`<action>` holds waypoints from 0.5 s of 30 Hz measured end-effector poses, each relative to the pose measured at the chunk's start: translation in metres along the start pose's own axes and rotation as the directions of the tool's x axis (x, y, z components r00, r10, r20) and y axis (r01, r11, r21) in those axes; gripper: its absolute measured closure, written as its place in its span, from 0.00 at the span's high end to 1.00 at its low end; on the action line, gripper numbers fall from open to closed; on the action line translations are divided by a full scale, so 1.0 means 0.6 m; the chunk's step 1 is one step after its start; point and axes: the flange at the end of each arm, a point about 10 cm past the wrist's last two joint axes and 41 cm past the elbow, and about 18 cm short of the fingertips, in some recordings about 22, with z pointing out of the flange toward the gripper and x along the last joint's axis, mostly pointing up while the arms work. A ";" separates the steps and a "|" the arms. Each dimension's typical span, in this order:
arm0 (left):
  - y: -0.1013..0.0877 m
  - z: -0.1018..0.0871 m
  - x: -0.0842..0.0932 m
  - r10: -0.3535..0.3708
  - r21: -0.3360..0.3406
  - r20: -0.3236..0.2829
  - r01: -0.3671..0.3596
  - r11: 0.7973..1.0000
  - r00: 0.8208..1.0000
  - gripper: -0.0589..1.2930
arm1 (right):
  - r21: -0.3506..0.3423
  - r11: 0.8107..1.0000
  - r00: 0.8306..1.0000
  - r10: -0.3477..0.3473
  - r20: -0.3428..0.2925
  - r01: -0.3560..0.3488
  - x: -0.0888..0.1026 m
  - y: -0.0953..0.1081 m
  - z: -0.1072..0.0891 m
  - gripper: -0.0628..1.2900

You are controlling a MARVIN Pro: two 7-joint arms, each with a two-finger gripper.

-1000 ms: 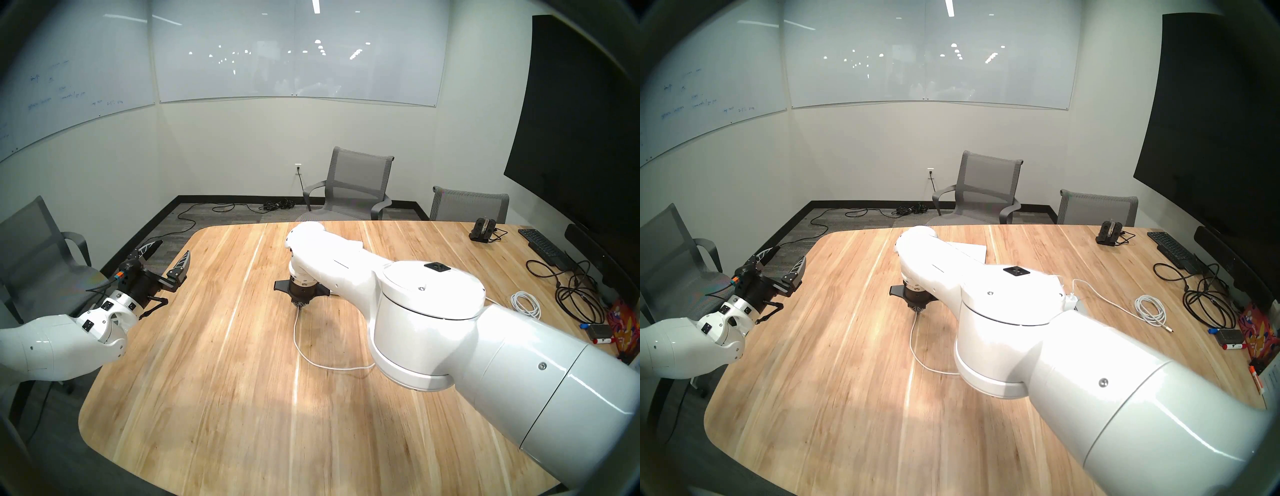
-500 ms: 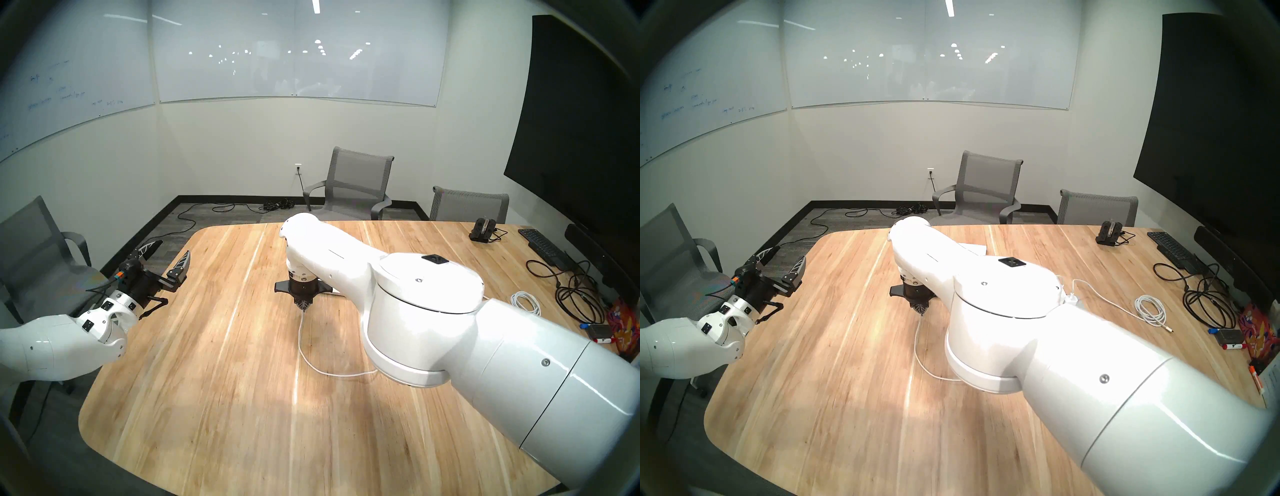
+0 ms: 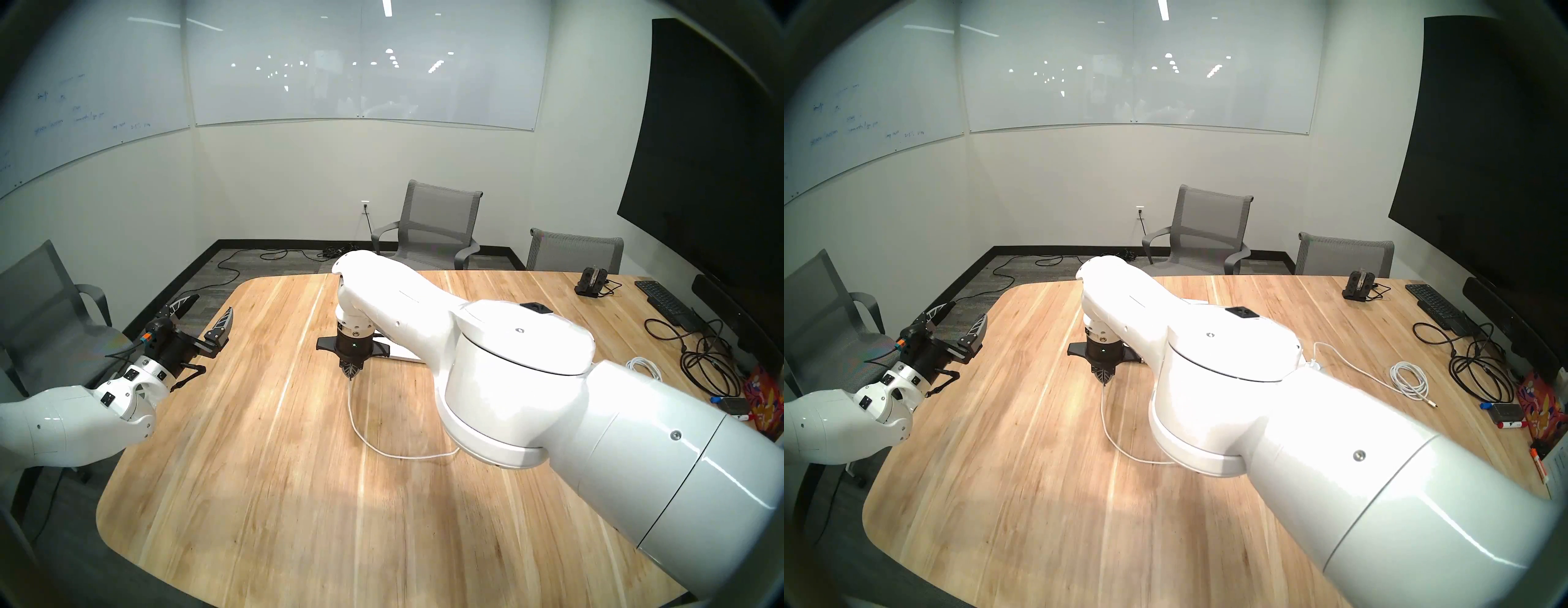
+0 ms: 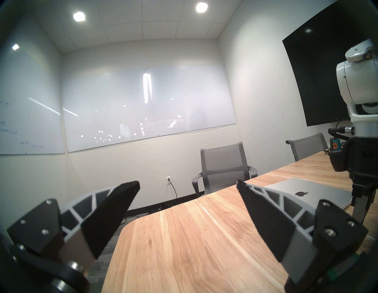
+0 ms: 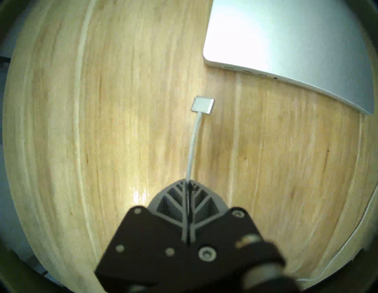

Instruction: Plug the charging cable into the port of a MacBook

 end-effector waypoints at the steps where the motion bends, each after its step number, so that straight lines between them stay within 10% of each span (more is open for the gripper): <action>1: 0.000 0.000 0.000 0.000 0.000 0.000 0.000 1.000 1.000 0.98 | 0.006 1.000 1.000 0.002 0.002 -0.002 0.000 0.000 0.000 0.03; 15: 0.000 0.000 0.000 0.000 0.000 0.000 0.000 1.000 1.000 0.98 | 0.098 0.994 0.998 0.049 0.045 -0.053 0.005 0.018 0.003 0.03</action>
